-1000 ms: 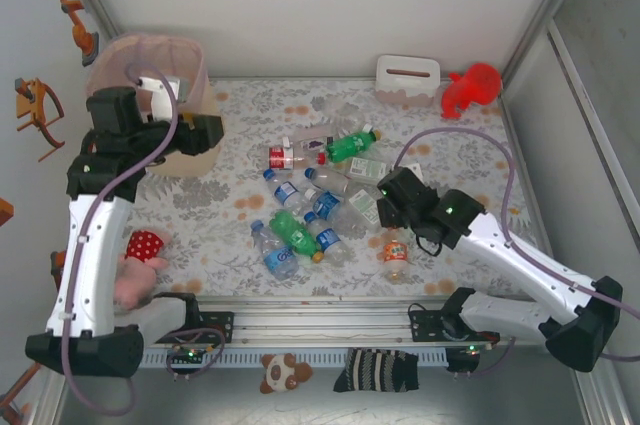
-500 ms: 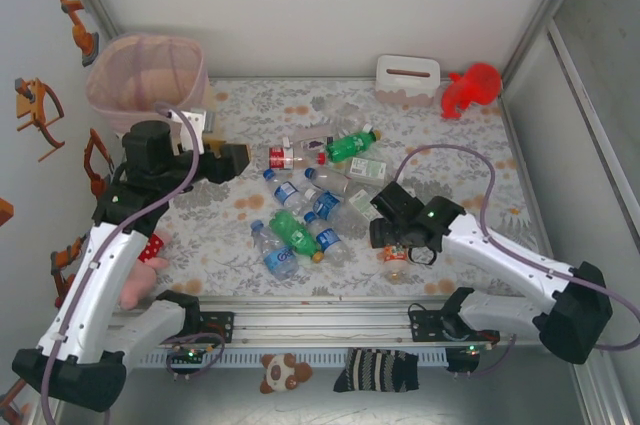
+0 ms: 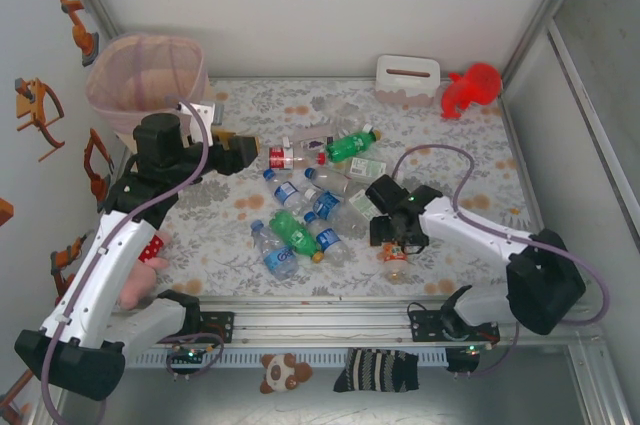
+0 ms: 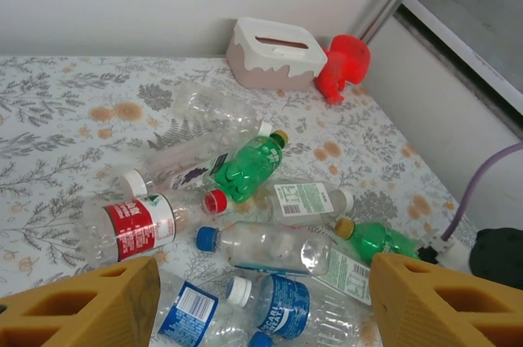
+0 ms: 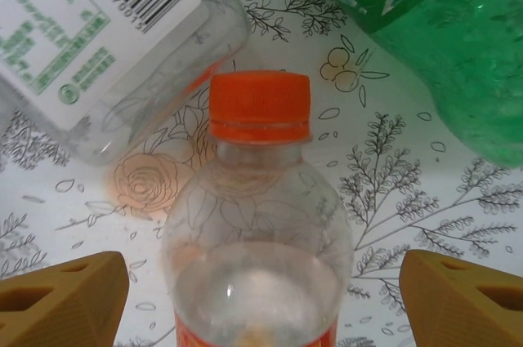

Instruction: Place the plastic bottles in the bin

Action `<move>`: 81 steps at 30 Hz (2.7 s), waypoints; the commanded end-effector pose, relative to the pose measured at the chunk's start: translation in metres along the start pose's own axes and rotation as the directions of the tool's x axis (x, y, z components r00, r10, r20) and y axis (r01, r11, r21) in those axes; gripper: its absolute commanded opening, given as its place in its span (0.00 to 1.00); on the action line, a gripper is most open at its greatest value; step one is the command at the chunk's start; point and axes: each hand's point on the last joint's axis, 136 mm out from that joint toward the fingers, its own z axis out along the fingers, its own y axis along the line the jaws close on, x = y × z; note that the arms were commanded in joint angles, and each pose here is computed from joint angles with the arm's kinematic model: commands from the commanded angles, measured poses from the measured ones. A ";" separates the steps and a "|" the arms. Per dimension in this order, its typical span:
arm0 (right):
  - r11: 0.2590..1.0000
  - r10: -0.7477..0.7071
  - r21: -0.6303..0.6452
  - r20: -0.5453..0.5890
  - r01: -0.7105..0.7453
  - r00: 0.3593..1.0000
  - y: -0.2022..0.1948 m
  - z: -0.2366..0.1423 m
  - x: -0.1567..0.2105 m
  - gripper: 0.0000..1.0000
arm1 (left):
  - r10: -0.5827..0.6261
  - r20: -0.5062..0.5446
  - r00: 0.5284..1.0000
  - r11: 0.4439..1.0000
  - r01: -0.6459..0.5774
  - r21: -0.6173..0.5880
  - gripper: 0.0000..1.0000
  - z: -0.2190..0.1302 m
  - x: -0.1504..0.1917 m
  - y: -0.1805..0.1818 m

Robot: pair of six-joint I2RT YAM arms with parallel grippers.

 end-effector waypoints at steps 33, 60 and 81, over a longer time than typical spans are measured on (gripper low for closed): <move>0.982 -0.031 -0.165 0.336 0.091 0.941 0.012 -0.093 -0.056 0.59 | 0.083 0.055 0.995 0.975 -0.092 0.202 0.66 0.018 -0.013 -0.048; 0.393 0.131 -0.336 0.942 0.856 0.309 0.136 -0.384 -0.099 0.56 | 0.290 0.317 0.903 0.671 -0.428 0.605 0.81 -0.006 0.000 -0.188; 0.189 0.201 -0.221 0.962 0.957 0.183 0.146 -0.429 -0.061 0.54 | 0.299 0.319 0.899 0.476 -0.430 0.767 0.69 -0.022 -0.003 -0.238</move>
